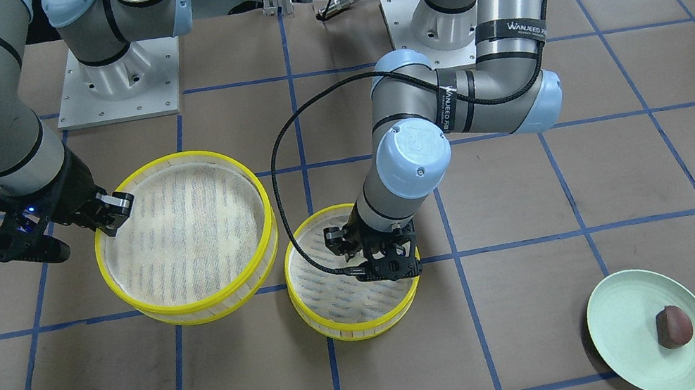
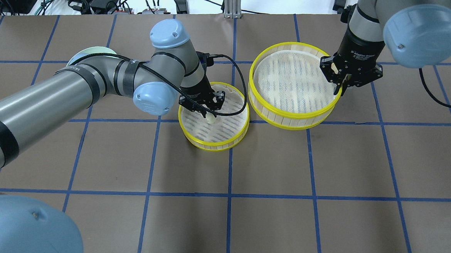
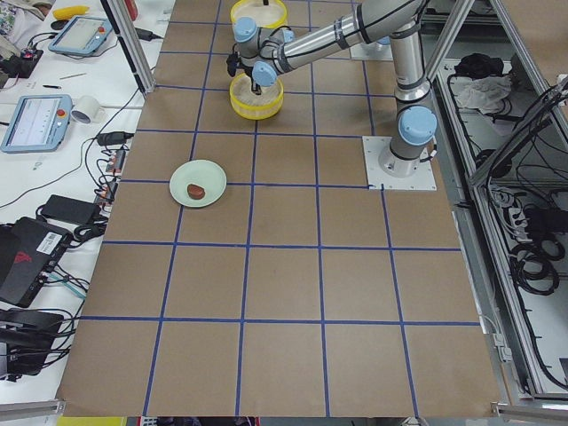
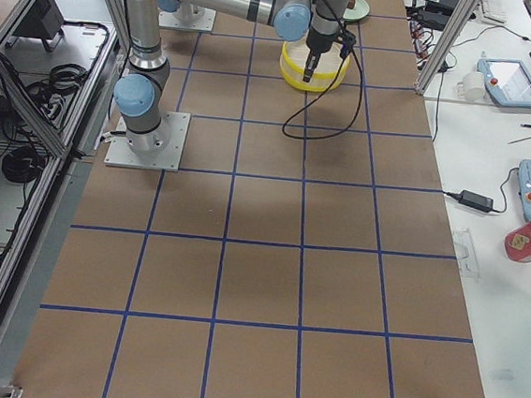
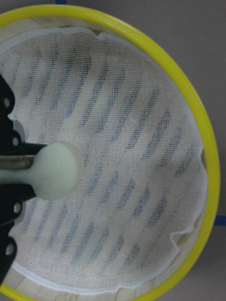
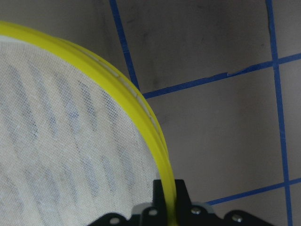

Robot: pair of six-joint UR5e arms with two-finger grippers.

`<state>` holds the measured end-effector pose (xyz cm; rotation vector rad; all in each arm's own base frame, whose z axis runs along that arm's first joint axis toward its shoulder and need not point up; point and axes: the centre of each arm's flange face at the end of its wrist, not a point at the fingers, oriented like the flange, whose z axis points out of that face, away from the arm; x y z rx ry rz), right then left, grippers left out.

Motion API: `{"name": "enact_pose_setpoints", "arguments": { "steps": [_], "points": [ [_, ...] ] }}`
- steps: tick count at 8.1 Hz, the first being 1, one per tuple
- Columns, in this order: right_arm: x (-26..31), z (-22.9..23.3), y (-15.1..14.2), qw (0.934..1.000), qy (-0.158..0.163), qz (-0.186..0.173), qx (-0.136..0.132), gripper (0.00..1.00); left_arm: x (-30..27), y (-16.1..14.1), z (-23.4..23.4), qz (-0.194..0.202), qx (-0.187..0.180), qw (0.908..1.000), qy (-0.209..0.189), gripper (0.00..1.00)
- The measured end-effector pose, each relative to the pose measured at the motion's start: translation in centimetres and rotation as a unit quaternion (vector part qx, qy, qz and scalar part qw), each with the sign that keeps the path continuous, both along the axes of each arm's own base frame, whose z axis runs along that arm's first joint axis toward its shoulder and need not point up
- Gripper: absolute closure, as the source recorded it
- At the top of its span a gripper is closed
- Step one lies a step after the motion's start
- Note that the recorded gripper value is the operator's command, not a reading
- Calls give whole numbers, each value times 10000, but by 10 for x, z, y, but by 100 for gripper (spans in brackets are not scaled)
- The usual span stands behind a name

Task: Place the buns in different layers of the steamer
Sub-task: 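Lower the white bun into the bottom steamer tier and open the left gripper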

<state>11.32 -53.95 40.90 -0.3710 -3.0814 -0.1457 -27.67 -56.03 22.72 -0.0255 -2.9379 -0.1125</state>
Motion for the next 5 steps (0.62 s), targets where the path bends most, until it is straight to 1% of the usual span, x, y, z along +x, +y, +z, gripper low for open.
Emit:
{"name": "enact_pose_setpoints", "arguments": {
  "steps": [3, 5],
  "points": [
    [-16, 0, -1, 9999, -10, -127, 34, 100, 1, -1, 14, -2, -142, 9999, -9, 0],
    [-18, -1, -1, 9999, -18, -143, 39, 100, 1, 0, 23, -7, -202, 9998, -14, 0]
  ]
}}
